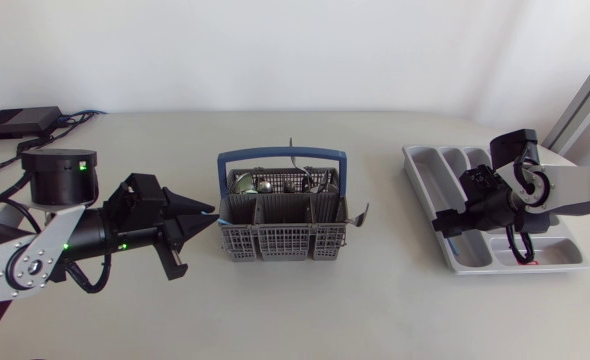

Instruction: Sort the cutlery from the basket into the organizer compartments.

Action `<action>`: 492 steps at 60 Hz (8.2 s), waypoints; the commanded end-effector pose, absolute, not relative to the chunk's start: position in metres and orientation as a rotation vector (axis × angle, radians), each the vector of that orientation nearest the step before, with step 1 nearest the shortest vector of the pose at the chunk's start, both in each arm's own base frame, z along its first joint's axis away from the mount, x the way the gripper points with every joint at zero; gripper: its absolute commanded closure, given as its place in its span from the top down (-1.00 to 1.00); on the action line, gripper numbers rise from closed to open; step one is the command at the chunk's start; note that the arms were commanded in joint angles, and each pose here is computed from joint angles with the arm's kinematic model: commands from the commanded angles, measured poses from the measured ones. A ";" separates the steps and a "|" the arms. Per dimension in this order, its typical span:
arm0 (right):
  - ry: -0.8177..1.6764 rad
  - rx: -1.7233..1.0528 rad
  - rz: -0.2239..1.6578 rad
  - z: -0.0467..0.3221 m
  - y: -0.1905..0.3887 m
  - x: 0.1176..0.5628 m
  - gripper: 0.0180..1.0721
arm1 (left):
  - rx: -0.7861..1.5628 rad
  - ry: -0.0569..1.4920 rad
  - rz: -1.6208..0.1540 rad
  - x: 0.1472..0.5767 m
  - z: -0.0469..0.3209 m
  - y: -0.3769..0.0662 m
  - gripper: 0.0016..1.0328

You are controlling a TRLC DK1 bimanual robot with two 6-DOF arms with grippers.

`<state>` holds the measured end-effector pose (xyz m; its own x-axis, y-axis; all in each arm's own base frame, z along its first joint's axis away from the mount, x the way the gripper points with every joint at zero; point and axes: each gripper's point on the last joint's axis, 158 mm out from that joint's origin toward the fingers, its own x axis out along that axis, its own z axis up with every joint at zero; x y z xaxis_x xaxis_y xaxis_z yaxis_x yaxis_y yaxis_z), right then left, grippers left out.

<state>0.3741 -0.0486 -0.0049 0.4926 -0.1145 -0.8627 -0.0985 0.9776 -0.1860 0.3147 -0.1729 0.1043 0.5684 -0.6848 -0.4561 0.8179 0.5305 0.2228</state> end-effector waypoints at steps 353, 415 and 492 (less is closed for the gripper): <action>1.075 0.044 0.114 -0.004 -0.034 0.367 -0.86 | 0.378 0.822 -0.911 0.296 0.177 -0.378 0.52; 1.096 -0.030 0.049 -0.005 -0.038 0.360 0.47 | 0.522 0.894 -0.746 0.298 0.128 -0.407 0.22; 1.001 -0.110 0.072 0.033 -0.019 0.347 0.71 | 0.463 0.891 -0.654 0.326 0.145 -0.371 -0.88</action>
